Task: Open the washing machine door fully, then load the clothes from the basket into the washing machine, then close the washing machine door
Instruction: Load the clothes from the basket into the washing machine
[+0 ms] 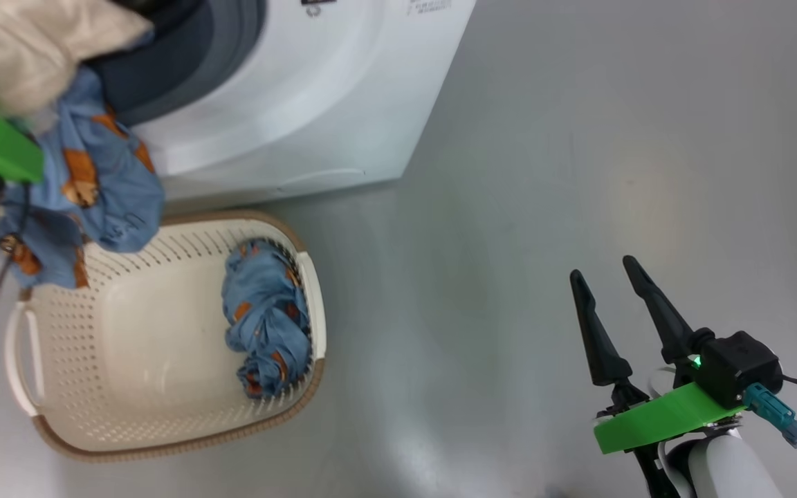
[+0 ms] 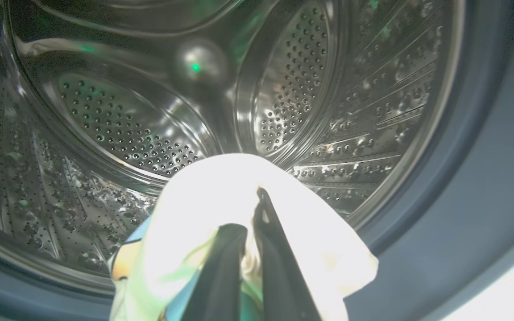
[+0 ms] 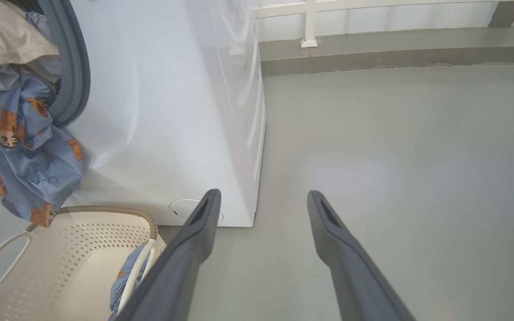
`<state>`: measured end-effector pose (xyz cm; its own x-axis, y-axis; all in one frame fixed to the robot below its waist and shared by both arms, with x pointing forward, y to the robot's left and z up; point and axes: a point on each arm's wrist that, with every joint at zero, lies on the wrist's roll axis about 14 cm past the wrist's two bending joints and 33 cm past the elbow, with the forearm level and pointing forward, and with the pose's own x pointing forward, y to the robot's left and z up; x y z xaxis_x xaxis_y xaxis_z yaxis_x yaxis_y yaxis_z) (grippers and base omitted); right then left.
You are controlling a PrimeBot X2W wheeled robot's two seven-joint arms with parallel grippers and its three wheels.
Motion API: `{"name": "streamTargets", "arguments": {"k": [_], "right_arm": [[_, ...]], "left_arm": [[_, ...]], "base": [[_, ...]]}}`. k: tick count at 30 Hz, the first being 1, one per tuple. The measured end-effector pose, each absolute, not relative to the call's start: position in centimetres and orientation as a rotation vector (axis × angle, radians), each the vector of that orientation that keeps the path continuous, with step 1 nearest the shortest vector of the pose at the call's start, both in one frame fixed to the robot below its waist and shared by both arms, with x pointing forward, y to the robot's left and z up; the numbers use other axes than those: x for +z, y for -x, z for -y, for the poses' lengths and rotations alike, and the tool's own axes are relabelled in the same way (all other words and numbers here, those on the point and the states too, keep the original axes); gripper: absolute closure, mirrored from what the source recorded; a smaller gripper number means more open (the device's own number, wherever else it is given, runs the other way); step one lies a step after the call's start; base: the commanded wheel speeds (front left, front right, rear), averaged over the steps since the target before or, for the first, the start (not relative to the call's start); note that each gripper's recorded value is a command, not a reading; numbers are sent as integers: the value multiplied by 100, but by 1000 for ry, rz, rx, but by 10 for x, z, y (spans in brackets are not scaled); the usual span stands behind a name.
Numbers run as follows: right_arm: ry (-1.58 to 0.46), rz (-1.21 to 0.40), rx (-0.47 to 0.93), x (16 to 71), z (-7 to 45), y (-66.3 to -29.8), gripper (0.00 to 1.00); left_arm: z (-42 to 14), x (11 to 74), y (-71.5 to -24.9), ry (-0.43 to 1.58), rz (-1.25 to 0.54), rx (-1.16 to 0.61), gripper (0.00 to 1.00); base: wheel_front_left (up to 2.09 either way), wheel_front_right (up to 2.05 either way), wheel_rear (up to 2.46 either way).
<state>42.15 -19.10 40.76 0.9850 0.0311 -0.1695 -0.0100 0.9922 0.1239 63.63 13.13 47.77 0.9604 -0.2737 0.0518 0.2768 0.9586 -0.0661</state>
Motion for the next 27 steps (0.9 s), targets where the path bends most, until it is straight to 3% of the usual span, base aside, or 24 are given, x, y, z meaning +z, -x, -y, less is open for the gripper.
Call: {"name": "streamTargets", "arguments": {"k": [12,27], "right_arm": [[-140,-302,17,355,187,-423,0],[-190,-407,26,319,176,-414,0]], "left_arm": [[-116,430,-696,2,-84,-311,100],[-95,395,-729,34,-208,-319,100]], "base": [[0,0,0],[0,0,0]]}}
